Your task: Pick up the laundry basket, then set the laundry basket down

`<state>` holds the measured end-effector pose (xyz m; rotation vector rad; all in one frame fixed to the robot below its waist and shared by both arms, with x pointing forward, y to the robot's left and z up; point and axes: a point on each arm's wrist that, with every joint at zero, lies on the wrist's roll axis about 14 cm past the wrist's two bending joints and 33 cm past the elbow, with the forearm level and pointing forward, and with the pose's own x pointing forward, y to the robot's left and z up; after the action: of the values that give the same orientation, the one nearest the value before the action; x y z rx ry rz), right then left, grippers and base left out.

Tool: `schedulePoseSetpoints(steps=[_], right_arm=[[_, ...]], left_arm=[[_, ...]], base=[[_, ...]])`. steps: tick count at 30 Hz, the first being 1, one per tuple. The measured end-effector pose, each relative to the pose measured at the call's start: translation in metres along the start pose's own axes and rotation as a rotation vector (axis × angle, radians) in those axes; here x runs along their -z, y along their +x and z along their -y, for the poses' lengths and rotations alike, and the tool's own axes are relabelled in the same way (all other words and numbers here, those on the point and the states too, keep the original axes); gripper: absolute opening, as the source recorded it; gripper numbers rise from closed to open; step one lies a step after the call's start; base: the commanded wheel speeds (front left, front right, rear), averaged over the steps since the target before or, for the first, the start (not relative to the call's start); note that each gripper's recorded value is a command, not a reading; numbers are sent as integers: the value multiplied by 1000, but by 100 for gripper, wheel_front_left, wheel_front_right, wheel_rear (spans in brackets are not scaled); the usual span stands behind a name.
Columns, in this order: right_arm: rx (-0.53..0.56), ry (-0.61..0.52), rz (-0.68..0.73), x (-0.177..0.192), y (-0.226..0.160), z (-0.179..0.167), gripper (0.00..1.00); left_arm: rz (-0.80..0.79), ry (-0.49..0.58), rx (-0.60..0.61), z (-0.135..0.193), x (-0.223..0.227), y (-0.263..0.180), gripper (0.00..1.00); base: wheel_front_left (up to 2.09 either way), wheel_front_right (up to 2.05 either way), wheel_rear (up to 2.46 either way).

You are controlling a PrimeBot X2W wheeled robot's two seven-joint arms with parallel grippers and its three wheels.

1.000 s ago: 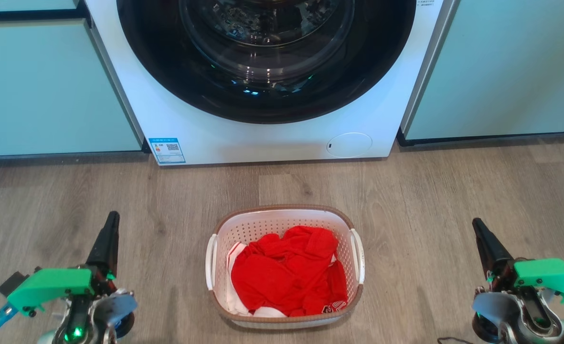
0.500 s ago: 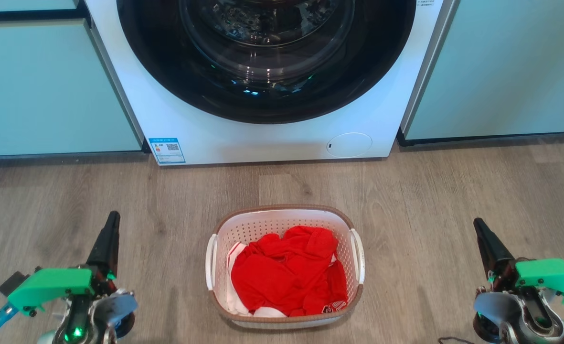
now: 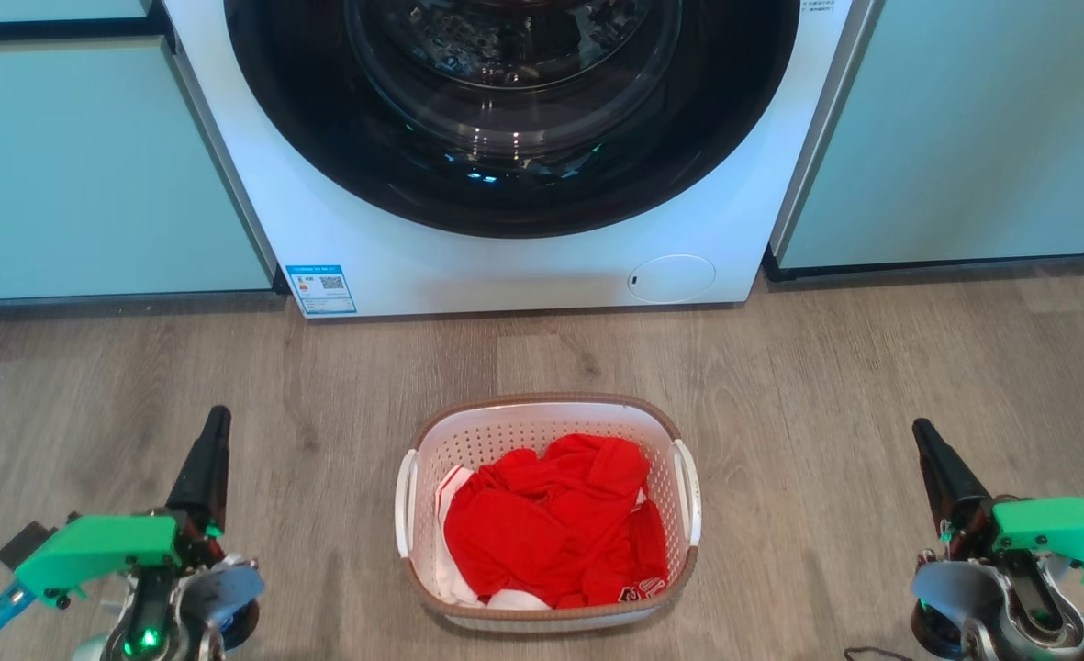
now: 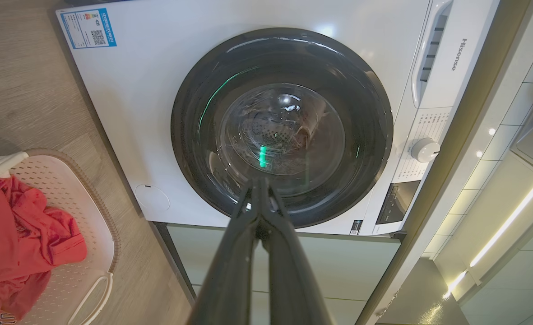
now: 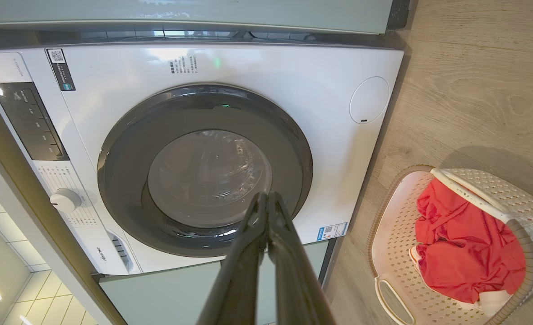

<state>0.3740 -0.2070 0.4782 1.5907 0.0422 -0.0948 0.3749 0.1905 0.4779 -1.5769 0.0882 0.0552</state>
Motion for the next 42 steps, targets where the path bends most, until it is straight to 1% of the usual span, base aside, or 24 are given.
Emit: schedulePoseSetpoints(steps=[42], right_arm=[[0, -1, 3, 0, 0, 0, 0]], left_arm=[[-3, -3, 0, 0, 1, 0, 0]], base=[[0, 0, 0]])
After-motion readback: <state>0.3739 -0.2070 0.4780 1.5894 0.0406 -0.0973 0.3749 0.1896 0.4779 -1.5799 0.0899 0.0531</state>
